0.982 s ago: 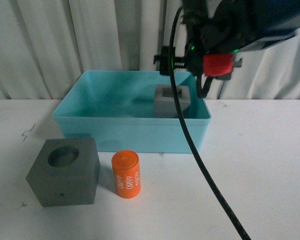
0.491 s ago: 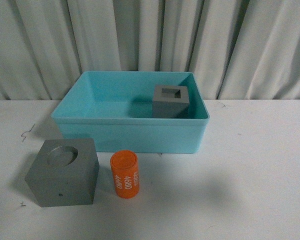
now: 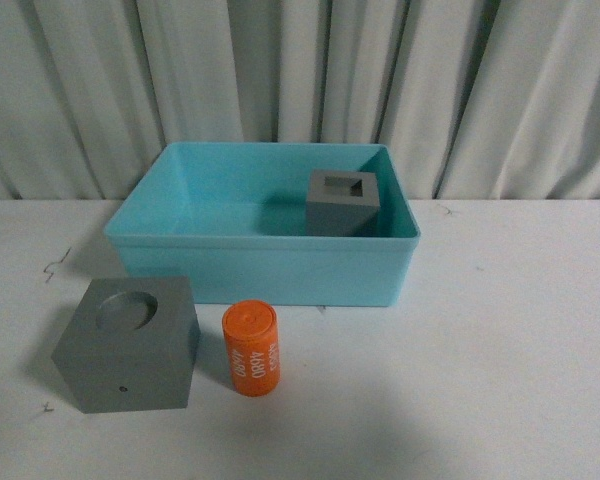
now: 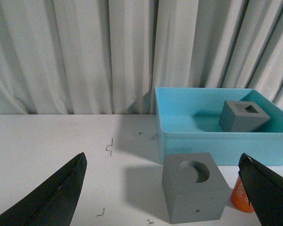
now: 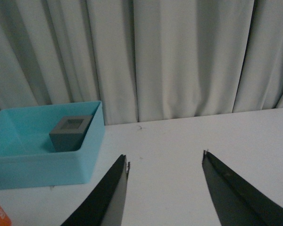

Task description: Place gray and orange parts in blue box

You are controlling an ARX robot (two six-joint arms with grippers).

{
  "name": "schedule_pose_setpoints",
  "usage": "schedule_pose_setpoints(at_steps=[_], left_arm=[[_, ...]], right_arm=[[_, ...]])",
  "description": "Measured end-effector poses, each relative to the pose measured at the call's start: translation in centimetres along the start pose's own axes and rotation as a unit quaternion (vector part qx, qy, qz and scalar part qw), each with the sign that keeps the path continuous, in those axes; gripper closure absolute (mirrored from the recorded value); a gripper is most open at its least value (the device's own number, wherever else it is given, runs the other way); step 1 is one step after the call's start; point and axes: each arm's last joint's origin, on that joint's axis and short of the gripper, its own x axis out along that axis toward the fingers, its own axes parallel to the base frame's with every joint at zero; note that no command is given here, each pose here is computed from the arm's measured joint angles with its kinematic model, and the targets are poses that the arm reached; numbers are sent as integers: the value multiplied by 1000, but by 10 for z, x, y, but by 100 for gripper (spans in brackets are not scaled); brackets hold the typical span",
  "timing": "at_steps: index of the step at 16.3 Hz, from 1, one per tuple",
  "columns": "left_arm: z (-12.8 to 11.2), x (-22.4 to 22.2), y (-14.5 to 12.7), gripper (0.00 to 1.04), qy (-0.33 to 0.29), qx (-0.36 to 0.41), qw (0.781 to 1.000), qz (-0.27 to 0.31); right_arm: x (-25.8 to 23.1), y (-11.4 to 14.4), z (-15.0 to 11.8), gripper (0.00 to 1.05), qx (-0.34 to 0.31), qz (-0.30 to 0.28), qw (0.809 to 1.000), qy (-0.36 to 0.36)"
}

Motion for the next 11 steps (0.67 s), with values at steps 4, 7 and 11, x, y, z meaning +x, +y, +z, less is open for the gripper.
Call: schedule_pose_setpoints(at_steps=[4, 7, 11], left_arm=[[0, 0, 0, 7, 1, 0, 1000, 0], [0, 0, 0, 7, 1, 0, 1000, 0], [0, 0, 0, 7, 1, 0, 1000, 0]], right_arm=[[-8, 0, 0, 98, -20, 0, 1000, 6], [-14, 0, 0, 103, -25, 0, 1000, 6], [-18, 0, 1, 103, -25, 0, 1000, 4]])
